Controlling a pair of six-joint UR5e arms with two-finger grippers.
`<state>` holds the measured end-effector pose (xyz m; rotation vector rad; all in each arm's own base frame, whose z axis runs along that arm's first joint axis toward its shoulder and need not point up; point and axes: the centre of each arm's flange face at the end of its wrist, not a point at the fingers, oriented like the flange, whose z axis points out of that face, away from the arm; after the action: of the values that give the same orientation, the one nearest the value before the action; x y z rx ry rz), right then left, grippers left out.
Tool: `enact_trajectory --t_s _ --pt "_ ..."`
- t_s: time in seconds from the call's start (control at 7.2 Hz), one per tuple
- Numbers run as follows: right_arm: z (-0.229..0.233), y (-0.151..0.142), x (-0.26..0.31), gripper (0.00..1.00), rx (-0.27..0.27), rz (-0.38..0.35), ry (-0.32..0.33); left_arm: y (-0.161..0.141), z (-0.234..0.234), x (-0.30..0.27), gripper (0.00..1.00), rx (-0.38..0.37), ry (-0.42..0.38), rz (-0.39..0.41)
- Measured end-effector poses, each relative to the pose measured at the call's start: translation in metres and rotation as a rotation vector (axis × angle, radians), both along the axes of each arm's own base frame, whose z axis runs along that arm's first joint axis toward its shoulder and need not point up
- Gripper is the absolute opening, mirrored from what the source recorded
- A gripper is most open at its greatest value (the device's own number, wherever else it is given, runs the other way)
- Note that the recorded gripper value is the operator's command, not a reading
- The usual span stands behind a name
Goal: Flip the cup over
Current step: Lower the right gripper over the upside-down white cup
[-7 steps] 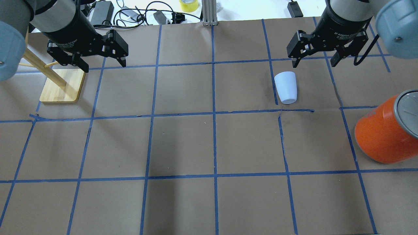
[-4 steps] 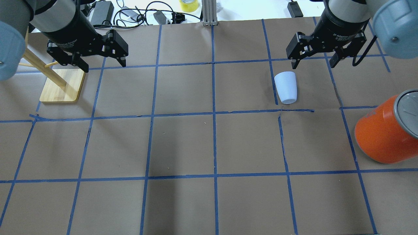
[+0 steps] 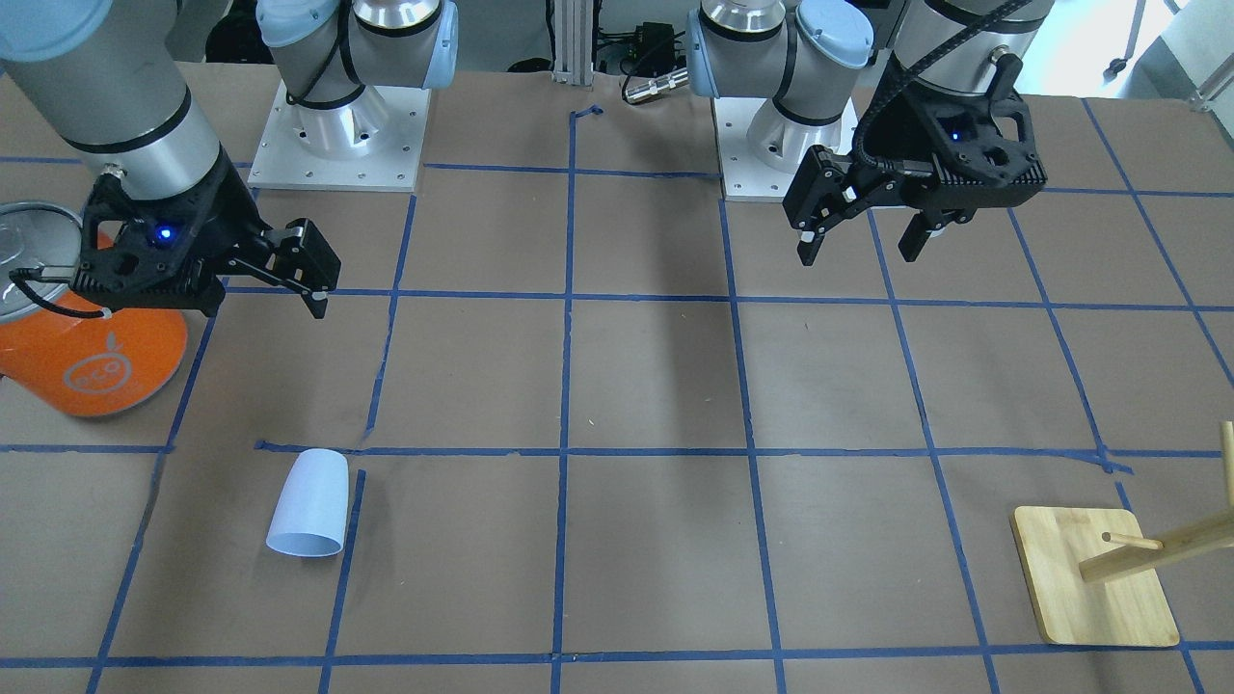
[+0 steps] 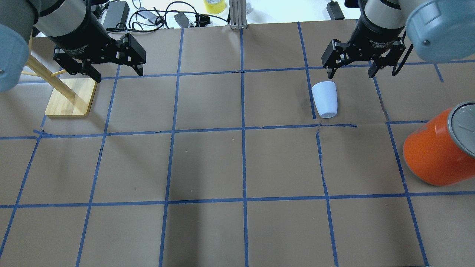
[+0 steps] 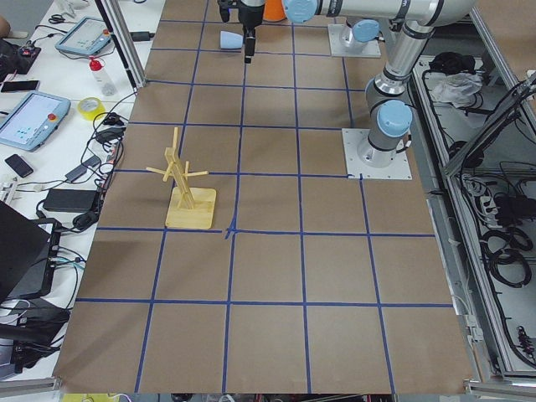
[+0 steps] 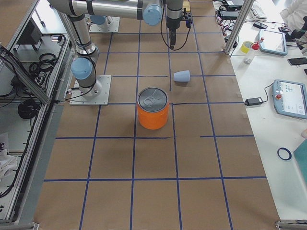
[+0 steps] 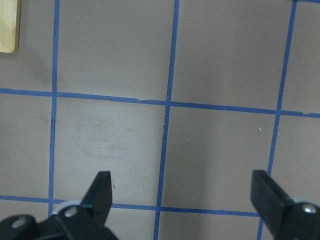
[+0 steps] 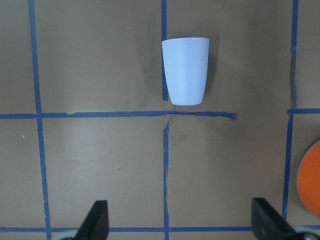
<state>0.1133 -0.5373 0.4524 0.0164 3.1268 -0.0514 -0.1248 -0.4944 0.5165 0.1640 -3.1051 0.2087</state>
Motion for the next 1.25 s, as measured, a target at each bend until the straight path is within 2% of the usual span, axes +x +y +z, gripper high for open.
enact_trajectory --t_s 0.56,0.83,1.25 --pt "-0.04 -0.036 -0.001 1.0 -0.018 -0.003 -0.003 0.0 0.0 0.0 1.0 -0.001 0.0 0.0" --pt "-0.055 -0.043 -0.001 1.0 -0.024 -0.006 -0.007 0.0 0.0 0.0 1.0 -0.001 0.0 0.0" --pt "-0.106 -0.057 -0.002 1.0 -0.058 -0.003 -0.003 0.0 0.0 0.0 1.0 0.0 0.0 0.0"
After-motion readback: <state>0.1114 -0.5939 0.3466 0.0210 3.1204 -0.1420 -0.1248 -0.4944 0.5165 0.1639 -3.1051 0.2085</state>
